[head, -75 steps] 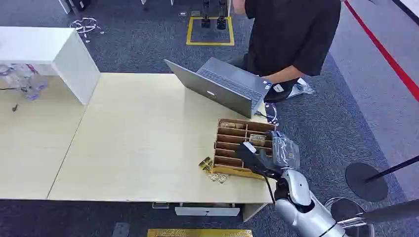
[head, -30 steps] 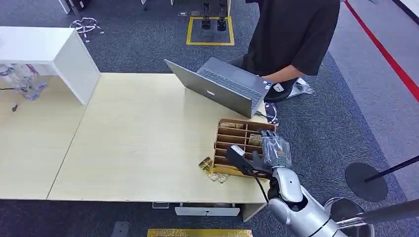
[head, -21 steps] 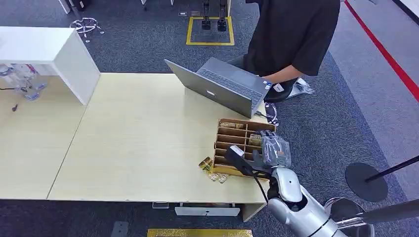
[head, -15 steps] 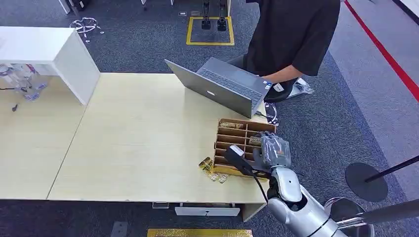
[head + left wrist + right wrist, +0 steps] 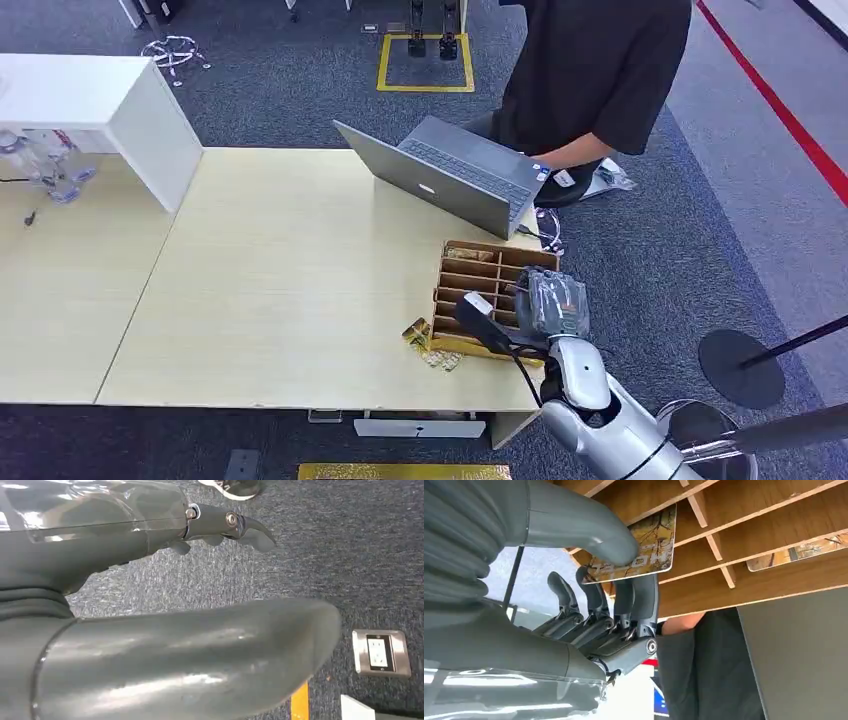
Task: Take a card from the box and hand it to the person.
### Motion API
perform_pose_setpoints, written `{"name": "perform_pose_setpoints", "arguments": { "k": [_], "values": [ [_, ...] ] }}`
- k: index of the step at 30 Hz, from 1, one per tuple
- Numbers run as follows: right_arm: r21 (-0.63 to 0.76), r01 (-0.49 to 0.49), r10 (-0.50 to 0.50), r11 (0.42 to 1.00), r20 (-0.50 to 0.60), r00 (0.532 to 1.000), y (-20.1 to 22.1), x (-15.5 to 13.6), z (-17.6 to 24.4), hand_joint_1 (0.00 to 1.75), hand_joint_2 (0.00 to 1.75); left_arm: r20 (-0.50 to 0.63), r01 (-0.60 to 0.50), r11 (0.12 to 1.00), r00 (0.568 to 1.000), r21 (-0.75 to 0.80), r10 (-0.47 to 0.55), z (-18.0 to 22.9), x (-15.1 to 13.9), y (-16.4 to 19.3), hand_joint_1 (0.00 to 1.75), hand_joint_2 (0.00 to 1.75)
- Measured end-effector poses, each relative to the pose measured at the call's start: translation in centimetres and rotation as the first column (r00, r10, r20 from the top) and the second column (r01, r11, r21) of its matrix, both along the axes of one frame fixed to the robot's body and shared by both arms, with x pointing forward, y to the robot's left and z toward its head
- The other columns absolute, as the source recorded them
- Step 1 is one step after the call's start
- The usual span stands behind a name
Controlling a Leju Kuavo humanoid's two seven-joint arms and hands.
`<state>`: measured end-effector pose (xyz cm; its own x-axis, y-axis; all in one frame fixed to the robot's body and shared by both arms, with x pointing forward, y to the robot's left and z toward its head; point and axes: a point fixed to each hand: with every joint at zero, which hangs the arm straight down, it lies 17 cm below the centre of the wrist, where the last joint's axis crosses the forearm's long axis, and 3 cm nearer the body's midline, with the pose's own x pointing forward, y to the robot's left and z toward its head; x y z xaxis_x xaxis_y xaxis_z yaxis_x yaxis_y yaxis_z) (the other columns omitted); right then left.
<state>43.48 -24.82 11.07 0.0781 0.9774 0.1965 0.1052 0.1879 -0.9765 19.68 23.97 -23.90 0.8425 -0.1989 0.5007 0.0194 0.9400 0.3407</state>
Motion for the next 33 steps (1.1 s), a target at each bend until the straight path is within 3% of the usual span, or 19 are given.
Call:
{"name": "perform_pose_setpoints", "arguments": {
  "k": [8,15,33],
  "values": [
    [-0.045,-0.006,0.006,0.999,0.011,1.0,0.1,0.0,0.2,1.4,1.75,-0.001,0.0,1.0,1.0,0.0,0.0,0.0,-0.1,-0.3,0.0,0.0],
    [-0.11,-0.023,0.026,0.994,0.021,0.999,0.7,0.0,1.3,1.5,1.75,-0.003,-0.001,1.0,1.0,0.002,0.001,0.0,-0.2,-0.2,0.0,0.0],
    [-0.109,-0.043,0.06,0.993,0.159,0.985,2.1,-0.4,7.6,1.47,1.75,-0.008,-0.011,1.0,1.0,0.012,0.011,-0.1,-0.7,0.0,0.0,0.0]
  ]
}}
